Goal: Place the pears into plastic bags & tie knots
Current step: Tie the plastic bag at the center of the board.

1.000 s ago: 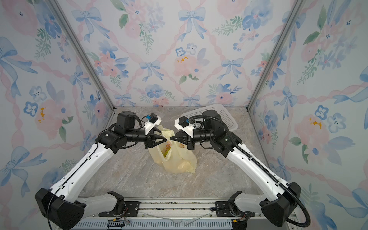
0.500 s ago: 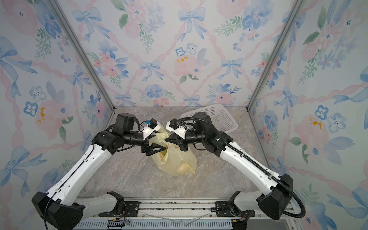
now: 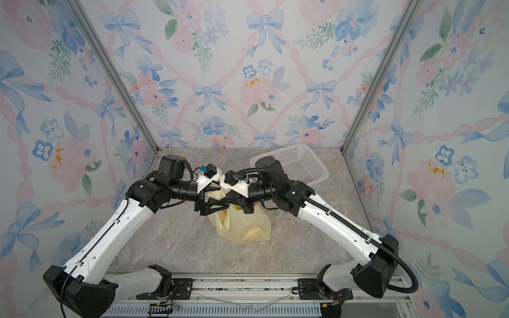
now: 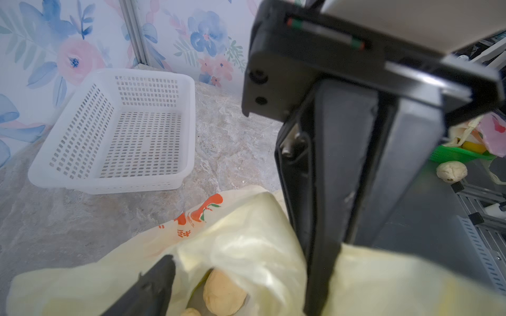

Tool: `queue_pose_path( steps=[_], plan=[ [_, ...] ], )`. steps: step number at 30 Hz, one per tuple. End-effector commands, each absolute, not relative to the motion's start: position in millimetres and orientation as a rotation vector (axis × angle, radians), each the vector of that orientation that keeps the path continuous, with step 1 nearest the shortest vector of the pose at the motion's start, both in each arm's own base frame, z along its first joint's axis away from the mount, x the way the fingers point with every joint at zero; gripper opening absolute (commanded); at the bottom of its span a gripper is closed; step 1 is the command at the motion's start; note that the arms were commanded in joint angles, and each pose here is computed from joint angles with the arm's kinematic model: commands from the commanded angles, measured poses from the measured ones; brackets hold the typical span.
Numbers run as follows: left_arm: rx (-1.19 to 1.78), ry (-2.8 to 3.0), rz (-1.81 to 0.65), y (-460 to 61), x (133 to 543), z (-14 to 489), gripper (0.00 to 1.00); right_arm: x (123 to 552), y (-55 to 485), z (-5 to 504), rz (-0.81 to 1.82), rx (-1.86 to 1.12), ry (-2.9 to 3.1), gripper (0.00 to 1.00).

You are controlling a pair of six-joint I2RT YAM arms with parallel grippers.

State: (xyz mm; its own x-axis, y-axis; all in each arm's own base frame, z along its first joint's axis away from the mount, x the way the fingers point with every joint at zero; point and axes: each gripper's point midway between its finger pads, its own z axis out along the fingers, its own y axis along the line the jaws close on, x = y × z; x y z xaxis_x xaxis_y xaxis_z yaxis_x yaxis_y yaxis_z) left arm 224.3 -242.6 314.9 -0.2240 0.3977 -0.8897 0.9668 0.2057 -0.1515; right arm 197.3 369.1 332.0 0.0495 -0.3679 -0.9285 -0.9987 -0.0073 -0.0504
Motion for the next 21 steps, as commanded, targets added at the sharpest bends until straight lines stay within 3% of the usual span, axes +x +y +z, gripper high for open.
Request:
queue_pose_path(
  steps=[1, 12, 19, 21],
  plan=[
    [1.329, 1.687, -1.026, -246.1, 214.4, 323.5, 0.78, 205.3, 366.6, 326.9, 0.888, -1.510, 1.482, 0.00],
    [1.330, 1.651, -1.075, -242.2, 210.2, 327.5, 0.48, 204.9, 353.8, 319.7, 0.870, -1.533, 1.506, 0.00],
    [1.344, 1.633, -1.106, -242.2, 207.9, 327.5, 0.19, 204.6, 350.2, 317.8, 0.851, -1.546, 1.517, 0.00],
    [1.344, 1.631, -1.113, -242.2, 207.8, 327.8, 0.14, 205.2, 349.5, 318.4, 0.849, -1.544, 1.519, 0.00]
  ],
)
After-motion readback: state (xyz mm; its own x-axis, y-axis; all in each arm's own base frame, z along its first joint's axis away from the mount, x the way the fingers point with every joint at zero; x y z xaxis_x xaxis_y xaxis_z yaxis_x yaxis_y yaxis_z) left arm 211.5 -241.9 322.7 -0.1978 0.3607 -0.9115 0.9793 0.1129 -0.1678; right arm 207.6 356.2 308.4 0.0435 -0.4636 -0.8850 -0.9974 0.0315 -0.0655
